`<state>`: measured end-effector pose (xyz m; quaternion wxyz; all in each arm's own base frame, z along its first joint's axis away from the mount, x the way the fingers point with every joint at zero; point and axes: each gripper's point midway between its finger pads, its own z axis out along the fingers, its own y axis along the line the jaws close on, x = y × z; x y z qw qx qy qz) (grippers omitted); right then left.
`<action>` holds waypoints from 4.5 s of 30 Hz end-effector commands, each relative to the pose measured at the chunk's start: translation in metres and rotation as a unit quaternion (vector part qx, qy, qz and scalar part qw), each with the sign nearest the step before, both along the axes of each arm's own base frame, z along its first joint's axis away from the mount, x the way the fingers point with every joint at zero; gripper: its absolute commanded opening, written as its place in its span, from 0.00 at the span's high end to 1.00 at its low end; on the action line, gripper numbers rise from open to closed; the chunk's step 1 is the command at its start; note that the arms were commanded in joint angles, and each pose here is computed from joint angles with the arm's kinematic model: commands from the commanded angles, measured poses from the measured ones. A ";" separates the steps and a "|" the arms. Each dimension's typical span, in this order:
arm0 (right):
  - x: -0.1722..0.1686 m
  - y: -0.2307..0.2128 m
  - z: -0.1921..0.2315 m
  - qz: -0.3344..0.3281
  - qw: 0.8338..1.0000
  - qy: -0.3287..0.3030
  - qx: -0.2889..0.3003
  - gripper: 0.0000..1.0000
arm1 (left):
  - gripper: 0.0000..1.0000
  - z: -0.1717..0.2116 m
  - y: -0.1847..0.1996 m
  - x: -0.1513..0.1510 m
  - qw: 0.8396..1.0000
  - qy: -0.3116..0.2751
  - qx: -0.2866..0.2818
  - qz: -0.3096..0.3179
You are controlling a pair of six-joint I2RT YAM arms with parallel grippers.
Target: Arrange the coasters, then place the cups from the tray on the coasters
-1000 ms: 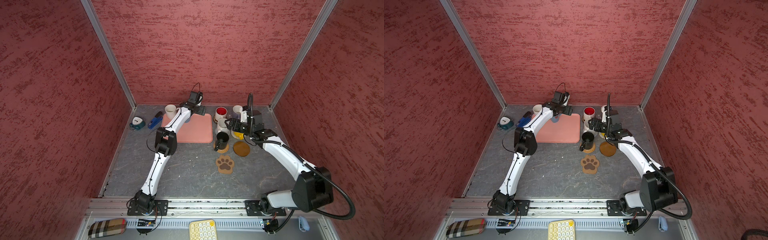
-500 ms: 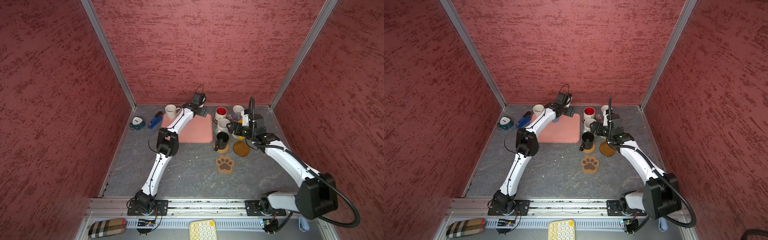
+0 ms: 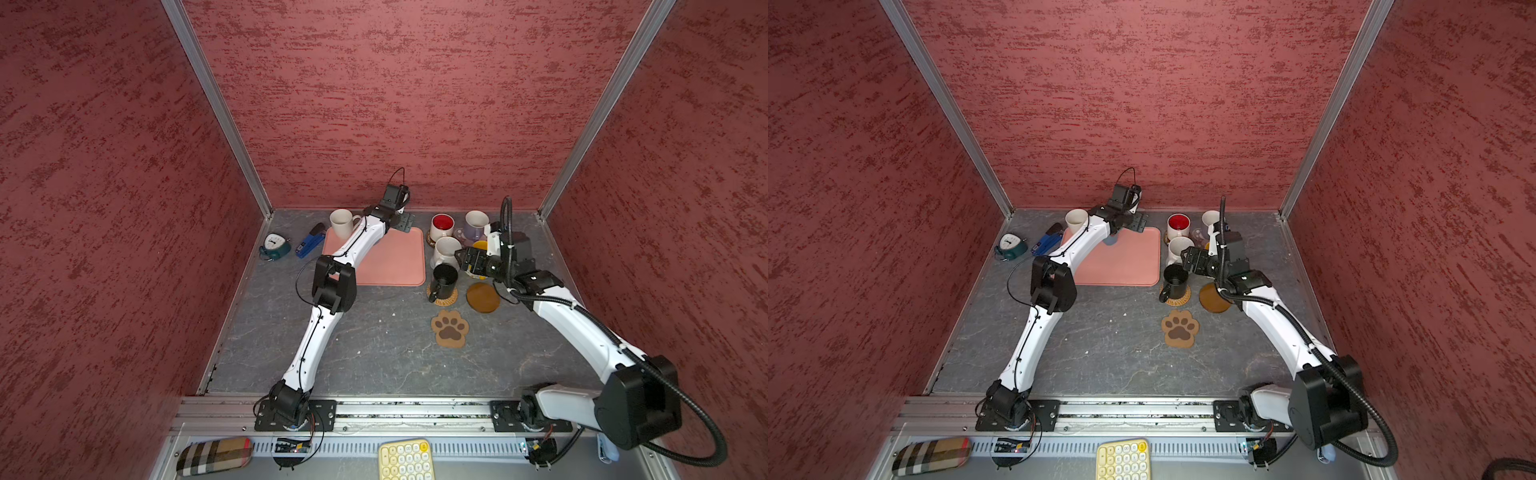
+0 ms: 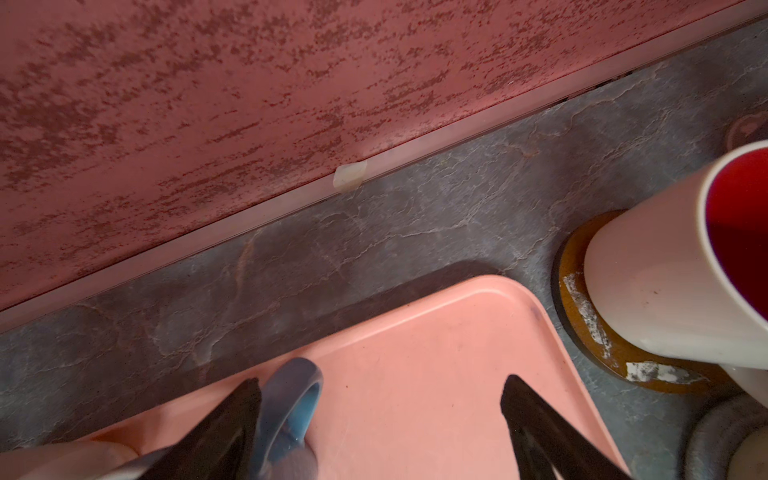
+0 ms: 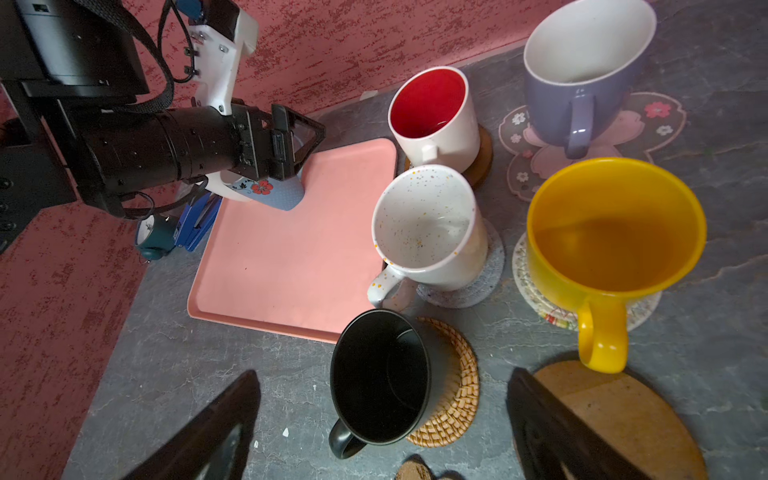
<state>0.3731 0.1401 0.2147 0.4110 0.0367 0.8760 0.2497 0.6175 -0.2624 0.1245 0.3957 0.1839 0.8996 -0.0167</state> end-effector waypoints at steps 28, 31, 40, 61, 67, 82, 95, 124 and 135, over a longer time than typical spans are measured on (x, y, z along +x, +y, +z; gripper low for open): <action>0.002 0.002 0.006 0.002 1.000 -0.009 0.000 0.07 | 0.19 -0.008 0.018 -0.020 0.999 0.026 0.030 0.007; 0.002 0.002 0.006 0.001 1.000 -0.009 0.000 0.07 | 0.20 -0.005 0.019 -0.022 0.999 0.025 0.030 0.007; 0.003 0.003 0.006 0.002 1.000 -0.009 0.001 0.07 | 0.25 0.003 0.022 -0.034 0.999 0.024 0.028 0.008; 0.003 0.003 0.017 0.005 1.000 -0.019 -0.001 0.07 | 0.59 0.051 0.022 -0.144 0.992 0.047 -0.113 0.041; -0.003 0.003 0.021 0.005 1.000 -0.022 -0.006 0.07 | 0.85 0.003 0.035 -0.173 0.980 0.105 -0.147 0.079; -0.025 0.003 0.025 0.000 1.000 -0.025 -0.010 0.07 | 0.96 -0.081 0.050 -0.193 0.970 0.172 -0.121 0.119; -0.032 0.007 0.021 0.000 1.000 -0.021 -0.014 0.07 | 0.89 -0.108 0.056 -0.221 0.962 0.202 -0.122 0.136; -0.030 0.017 0.016 0.006 1.000 -0.018 -0.022 0.07 | 0.91 -0.120 0.073 -0.275 0.952 0.216 -0.143 0.165; -0.028 0.021 0.014 0.010 1.000 -0.019 -0.021 0.07 | 0.87 -0.080 0.086 -0.260 0.951 0.184 -0.163 0.190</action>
